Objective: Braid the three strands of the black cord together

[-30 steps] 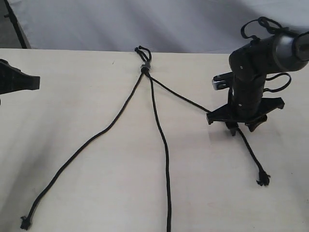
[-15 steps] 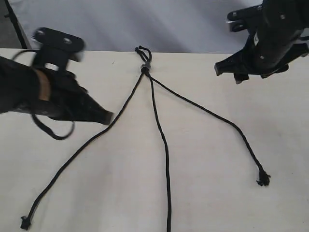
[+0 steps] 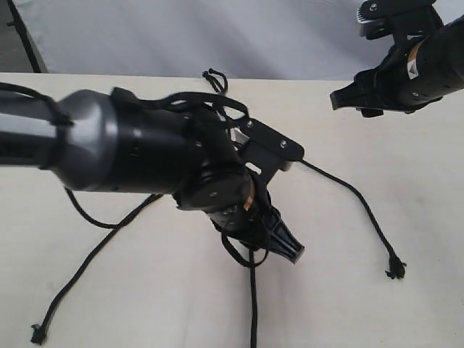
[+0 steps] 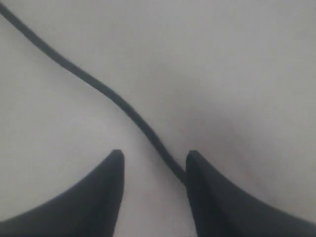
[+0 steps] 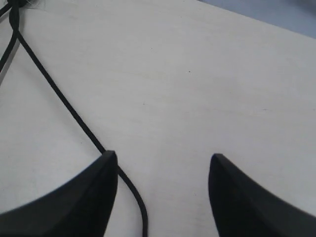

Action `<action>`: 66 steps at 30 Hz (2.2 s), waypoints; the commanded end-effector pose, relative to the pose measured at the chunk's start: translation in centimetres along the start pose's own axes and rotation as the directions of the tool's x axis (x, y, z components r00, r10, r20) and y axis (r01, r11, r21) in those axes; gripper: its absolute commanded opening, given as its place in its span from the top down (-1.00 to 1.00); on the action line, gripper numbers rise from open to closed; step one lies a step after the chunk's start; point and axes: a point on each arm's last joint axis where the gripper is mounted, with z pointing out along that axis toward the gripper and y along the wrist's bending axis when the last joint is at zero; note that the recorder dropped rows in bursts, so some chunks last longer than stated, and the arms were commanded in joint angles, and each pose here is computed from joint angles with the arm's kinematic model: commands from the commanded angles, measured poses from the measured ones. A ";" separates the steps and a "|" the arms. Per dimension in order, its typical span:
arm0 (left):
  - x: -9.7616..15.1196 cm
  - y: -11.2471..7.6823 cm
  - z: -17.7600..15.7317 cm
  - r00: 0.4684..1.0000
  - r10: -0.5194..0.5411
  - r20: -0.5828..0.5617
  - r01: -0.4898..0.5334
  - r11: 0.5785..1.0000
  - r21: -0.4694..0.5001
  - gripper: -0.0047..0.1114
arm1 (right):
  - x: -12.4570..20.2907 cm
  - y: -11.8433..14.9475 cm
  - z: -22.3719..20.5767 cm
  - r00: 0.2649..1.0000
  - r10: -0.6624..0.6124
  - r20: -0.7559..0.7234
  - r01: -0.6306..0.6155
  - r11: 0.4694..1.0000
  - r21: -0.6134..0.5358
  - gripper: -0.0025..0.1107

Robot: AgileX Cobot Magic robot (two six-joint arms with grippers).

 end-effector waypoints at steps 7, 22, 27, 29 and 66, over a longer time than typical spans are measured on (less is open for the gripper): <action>0.6 -1.3 3.8 0.993 -0.063 -0.096 0.065 0.998 0.024 0.15 | -0.1 -0.1 0.0 1.000 -0.003 0.018 0.003 1.000 0.000 0.02; 1.4 -1.4 5.4 0.990 0.005 -0.140 -0.002 1.000 0.018 0.91 | -0.2 0.0 0.0 0.999 -0.003 0.035 0.003 1.000 -0.008 0.02; -0.6 -0.5 2.7 0.987 0.116 -0.109 -0.123 0.991 -0.055 0.91 | -0.2 0.0 0.0 0.999 -0.003 0.035 0.003 1.000 -0.008 0.02; -1.8 0.7 0.5 0.988 0.124 -0.089 -0.138 0.976 -0.170 0.91 | -0.2 0.0 0.0 0.999 -0.003 0.035 0.003 1.000 -0.010 0.02; 13.3 18.0 -1.0 0.957 -0.283 0.071 0.291 0.934 -0.205 0.92 | -0.4 0.2 0.1 0.998 0.023 0.064 -0.021 0.999 -0.029 0.02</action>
